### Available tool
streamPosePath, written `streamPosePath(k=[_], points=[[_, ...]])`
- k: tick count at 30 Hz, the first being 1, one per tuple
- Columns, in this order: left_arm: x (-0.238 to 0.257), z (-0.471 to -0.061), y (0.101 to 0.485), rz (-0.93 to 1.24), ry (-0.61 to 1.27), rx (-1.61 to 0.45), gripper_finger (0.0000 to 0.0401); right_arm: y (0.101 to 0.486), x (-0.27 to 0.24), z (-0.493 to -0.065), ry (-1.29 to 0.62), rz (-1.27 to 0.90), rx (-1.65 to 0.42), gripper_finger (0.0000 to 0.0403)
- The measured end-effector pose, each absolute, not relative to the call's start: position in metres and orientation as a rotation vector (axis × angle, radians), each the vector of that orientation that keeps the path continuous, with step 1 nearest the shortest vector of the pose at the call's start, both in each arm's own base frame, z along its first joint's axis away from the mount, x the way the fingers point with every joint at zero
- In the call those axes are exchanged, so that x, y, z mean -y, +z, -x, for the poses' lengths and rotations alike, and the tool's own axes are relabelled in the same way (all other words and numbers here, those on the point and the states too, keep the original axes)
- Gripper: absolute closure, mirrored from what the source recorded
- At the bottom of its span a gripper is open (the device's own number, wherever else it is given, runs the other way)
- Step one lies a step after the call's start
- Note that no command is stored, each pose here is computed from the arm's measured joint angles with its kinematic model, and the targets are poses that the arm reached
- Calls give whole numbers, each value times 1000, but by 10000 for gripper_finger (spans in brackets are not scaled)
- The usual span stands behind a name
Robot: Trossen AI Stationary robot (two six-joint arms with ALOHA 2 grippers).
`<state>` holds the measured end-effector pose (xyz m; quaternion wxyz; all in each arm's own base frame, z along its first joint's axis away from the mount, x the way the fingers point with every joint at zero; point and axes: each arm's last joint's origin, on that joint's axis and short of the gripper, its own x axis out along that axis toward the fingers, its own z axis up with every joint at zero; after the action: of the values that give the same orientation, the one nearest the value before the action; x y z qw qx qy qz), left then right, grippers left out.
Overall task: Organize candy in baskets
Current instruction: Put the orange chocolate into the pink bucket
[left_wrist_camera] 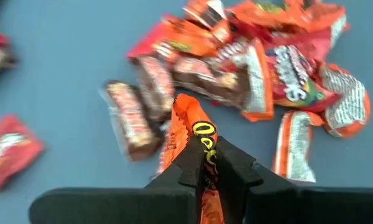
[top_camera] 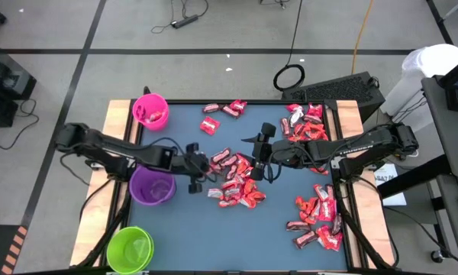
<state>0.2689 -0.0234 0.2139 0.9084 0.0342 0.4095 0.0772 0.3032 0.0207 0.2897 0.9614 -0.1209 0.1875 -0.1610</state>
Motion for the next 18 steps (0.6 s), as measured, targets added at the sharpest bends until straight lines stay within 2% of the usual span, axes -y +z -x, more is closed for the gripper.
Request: streamPosePath(k=[9, 18], points=[[3, -223, 259, -215, 453, -775, 368, 290, -21, -303, -326, 245, -380, 193], [-39, -177, 277, -278, 856, -833, 367, 290, -21, -303, -326, 245, -381, 193]])
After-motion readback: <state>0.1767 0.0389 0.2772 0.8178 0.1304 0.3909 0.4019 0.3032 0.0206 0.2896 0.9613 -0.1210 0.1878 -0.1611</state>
